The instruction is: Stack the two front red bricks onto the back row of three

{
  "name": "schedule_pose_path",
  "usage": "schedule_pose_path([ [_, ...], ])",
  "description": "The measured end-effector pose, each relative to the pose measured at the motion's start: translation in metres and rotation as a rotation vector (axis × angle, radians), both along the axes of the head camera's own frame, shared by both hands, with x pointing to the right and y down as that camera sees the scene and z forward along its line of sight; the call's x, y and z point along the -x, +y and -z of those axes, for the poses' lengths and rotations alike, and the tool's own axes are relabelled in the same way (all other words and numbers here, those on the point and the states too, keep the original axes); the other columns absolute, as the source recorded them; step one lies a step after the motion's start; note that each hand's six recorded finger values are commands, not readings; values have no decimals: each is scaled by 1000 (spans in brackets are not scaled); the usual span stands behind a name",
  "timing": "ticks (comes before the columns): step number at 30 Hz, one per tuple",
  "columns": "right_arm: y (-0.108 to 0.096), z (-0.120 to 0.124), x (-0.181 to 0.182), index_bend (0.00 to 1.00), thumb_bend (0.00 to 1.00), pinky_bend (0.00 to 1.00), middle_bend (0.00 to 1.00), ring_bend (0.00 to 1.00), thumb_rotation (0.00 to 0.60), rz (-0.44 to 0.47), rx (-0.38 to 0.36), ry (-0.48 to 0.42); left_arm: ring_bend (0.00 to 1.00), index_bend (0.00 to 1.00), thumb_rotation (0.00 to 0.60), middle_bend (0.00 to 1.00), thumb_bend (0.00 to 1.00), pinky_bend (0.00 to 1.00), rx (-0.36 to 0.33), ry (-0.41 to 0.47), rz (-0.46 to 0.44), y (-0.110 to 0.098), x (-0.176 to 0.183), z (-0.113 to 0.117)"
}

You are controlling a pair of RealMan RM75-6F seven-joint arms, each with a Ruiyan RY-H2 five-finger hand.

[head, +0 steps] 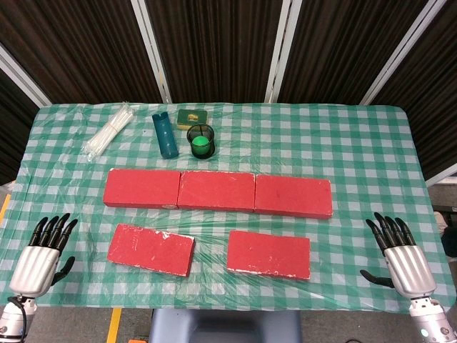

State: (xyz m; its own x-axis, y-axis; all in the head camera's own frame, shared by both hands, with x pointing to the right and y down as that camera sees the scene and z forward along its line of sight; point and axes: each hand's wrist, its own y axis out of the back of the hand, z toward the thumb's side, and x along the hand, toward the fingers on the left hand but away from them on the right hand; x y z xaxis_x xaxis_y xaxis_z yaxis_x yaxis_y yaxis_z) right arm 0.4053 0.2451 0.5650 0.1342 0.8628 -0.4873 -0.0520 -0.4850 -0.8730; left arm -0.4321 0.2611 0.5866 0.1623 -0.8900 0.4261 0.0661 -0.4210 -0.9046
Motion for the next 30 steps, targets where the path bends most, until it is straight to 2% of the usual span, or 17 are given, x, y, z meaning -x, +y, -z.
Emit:
schedule_pose_path([
  [2, 0, 0, 0, 0, 86, 0, 0, 0, 536, 1, 0, -2, 0, 0, 600, 0, 302, 0, 9, 21, -8, 1, -3, -1],
  [5, 1, 1, 0, 0, 86, 0, 0, 0, 535, 2, 1, -6, 0, 0, 600, 0, 282, 0, 39, 95, -34, 1, -12, -3],
  [8, 2, 3, -1, 0, 86, 0, 0, 0, 534, 1, -4, -5, 0, 0, 600, 0, 281, 0, 94, 178, -103, -3, -29, -9],
  [11, 2, 2, 0, 0, 86, 0, 0, 0, 535, 1, -7, 1, 0, 0, 600, 0, 280, 0, 154, 222, -174, -12, -44, -20],
  [15, 2, 1, 1, 0, 86, 0, 0, 0, 536, 0, -7, 6, 0, 0, 600, 0, 277, 0, 291, 280, -241, -26, -63, -41],
  [19, 2, 1, 0, 0, 86, 0, 0, 0, 537, -6, -9, 11, 0, 0, 600, 0, 273, 0, 413, 278, -328, -36, -82, -55],
  [21, 2, 0, -1, 0, 86, 0, 0, 0, 536, -9, -9, 12, 0, 0, 600, 0, 271, 0, 446, 273, -354, -36, -88, -57],
  [30, 1, 1, -1, 0, 86, 0, 0, 0, 536, -10, -8, 6, 0, 0, 600, 0, 266, 0, 497, 205, -412, -30, -98, -72],
])
